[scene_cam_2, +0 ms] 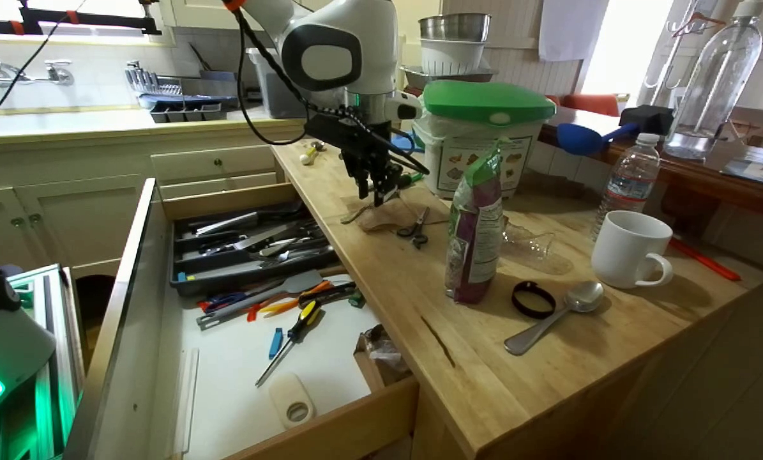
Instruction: Put the knife in the drawer
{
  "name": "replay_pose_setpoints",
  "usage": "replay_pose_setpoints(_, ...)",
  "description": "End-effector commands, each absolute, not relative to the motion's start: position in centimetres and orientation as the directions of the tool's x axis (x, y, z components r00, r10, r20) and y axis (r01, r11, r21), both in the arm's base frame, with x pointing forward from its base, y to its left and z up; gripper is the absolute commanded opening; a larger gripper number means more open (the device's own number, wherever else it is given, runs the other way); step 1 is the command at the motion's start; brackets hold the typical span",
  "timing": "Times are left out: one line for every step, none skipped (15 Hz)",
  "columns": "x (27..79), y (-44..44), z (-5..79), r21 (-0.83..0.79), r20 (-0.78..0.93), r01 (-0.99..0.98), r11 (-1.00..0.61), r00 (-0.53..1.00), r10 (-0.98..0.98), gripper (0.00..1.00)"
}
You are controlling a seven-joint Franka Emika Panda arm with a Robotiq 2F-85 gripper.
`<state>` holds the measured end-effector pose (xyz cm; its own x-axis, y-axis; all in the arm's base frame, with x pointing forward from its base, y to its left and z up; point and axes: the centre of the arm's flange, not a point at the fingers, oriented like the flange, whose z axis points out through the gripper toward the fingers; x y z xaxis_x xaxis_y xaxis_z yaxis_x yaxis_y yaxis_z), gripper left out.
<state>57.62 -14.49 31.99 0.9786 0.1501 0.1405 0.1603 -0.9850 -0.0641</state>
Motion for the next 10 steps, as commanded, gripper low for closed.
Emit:
replay_pose_setpoints(58.04, -13.59, 31.67, -0.056, 0.142, 0.133, -0.989, 0.982, 0.124, 0.32)
replay_pose_setpoints(58.11, -13.36, 31.61, -0.055, 0.143, 0.130, -0.990, 0.982, 0.121, 0.34)
replay_pose_setpoints(58.19, -13.17, 31.57, -0.055, 0.145, 0.126, -0.991, 0.982, 0.117, 0.36)
replay_pose_setpoints(58.22, -13.03, 31.51, -0.058, 0.145, 0.122, -0.991, 0.983, 0.113, 0.36)
replay_pose_setpoints(58.27, -12.93, 31.45, -0.059, 0.146, 0.119, -0.991, 0.983, 0.110, 0.38)
replay_pose_setpoints(58.30, -12.88, 31.31, -0.056, 0.146, 0.116, -0.992, 0.983, 0.107, 0.37)
replay_pose_setpoints(58.31, -12.83, 31.22, -0.055, 0.147, 0.113, -0.992, 0.984, 0.104, 0.36)
replay_pose_setpoints(58.31, -12.84, 31.15, -0.052, 0.148, 0.111, -0.992, 0.984, 0.102, 0.33)
replay_pose_setpoints(58.34, -12.94, 31.07, -0.042, 0.152, 0.109, -0.993, 0.983, 0.102, 0.31)
replay_pose_setpoints(58.37, -13.03, 31.05, -0.036, 0.156, 0.109, -0.993, 0.983, 0.102, 0.26)
